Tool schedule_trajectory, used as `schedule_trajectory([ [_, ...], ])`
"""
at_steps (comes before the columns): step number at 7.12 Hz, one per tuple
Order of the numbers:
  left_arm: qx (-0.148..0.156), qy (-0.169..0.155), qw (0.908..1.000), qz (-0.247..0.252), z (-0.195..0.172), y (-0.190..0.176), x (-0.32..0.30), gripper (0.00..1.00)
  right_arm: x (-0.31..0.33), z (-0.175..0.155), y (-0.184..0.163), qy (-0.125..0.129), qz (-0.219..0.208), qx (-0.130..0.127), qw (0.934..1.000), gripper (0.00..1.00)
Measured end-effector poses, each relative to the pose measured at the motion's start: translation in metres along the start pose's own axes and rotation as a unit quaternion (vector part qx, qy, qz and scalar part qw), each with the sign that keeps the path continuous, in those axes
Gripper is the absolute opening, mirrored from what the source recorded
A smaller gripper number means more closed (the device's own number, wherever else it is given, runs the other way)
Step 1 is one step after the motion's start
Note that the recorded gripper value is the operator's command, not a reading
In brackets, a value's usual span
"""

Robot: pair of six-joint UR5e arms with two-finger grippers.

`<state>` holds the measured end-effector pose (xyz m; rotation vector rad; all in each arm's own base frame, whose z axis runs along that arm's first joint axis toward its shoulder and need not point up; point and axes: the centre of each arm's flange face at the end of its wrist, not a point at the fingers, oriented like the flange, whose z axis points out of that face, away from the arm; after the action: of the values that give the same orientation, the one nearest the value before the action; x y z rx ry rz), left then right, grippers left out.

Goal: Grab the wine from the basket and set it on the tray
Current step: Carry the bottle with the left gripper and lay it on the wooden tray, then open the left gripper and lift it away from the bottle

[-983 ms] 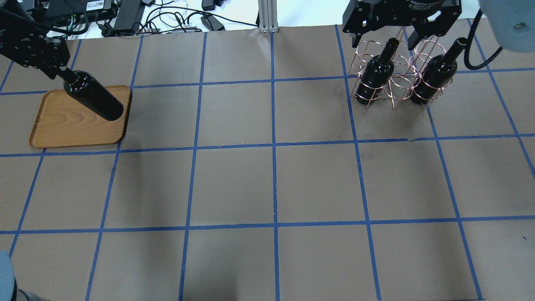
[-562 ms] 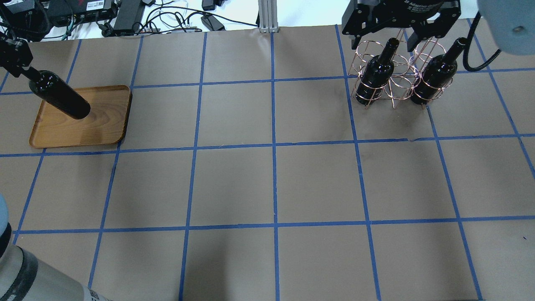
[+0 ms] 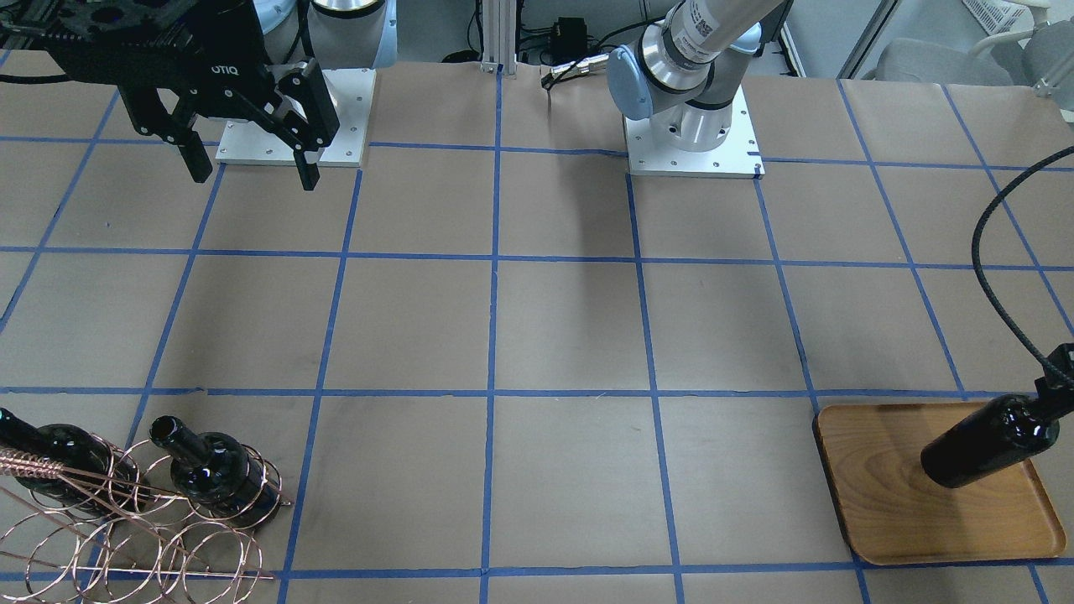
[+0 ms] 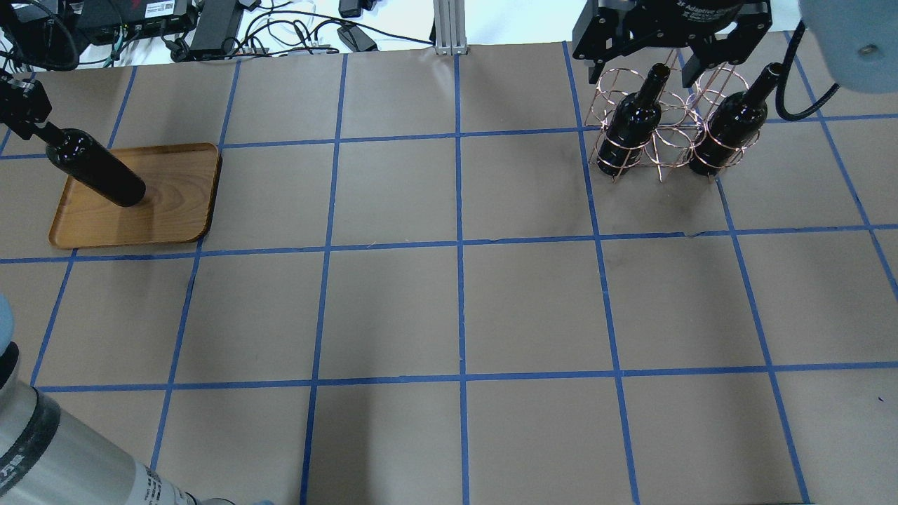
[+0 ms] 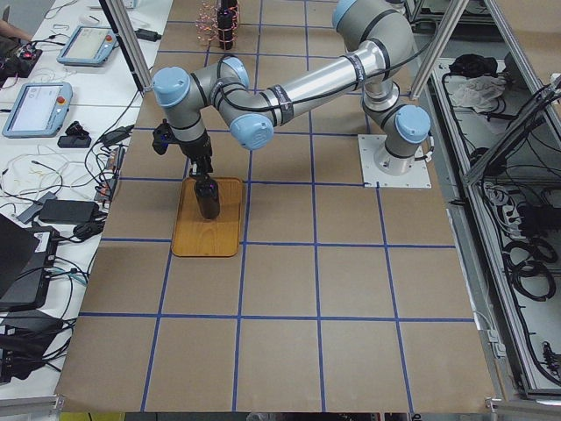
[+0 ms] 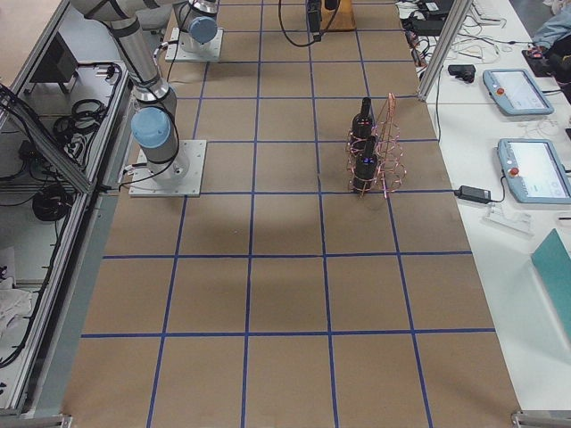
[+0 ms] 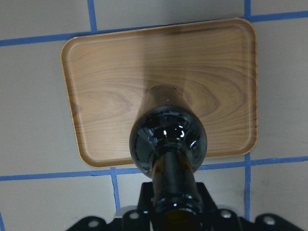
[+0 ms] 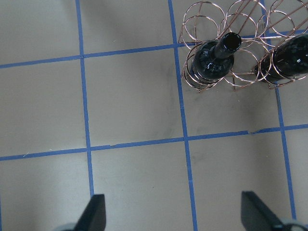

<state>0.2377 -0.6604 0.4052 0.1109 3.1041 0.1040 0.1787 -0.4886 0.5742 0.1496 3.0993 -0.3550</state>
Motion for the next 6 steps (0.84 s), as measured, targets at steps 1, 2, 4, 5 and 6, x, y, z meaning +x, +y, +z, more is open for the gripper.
schedule_trajectory([
  [1, -0.002, 0.002, 1.0, 0.0, 0.007, -0.003, -0.002, 0.0, 0.0, -0.001, 0.0, 0.0, 0.0, 0.001, 1.0, 1.0],
  [2, 0.0, 0.002, 1.0, 0.0, 0.012, -0.006, -0.003, 0.24, 0.0, -0.001, 0.001, 0.0, 0.0, 0.0, 1.0, 1.0],
  [4, 0.007, -0.001, 1.0, 0.0, 0.016, -0.01, -0.005, 1.0, 0.0, -0.001, 0.002, 0.0, 0.0, 0.0, 1.0, 1.0],
  [5, 0.009, -0.001, 1.0, 0.0, 0.012, -0.008, -0.003, 1.0, 0.0, -0.001, 0.002, 0.001, 0.0, 0.0, 1.0, 1.0],
  [6, 0.009, 0.003, 1.0, 0.001, 0.0, -0.002, 0.005, 1.0, 0.0, -0.001, 0.002, 0.001, 0.0, -0.001, 1.0, 1.0],
])
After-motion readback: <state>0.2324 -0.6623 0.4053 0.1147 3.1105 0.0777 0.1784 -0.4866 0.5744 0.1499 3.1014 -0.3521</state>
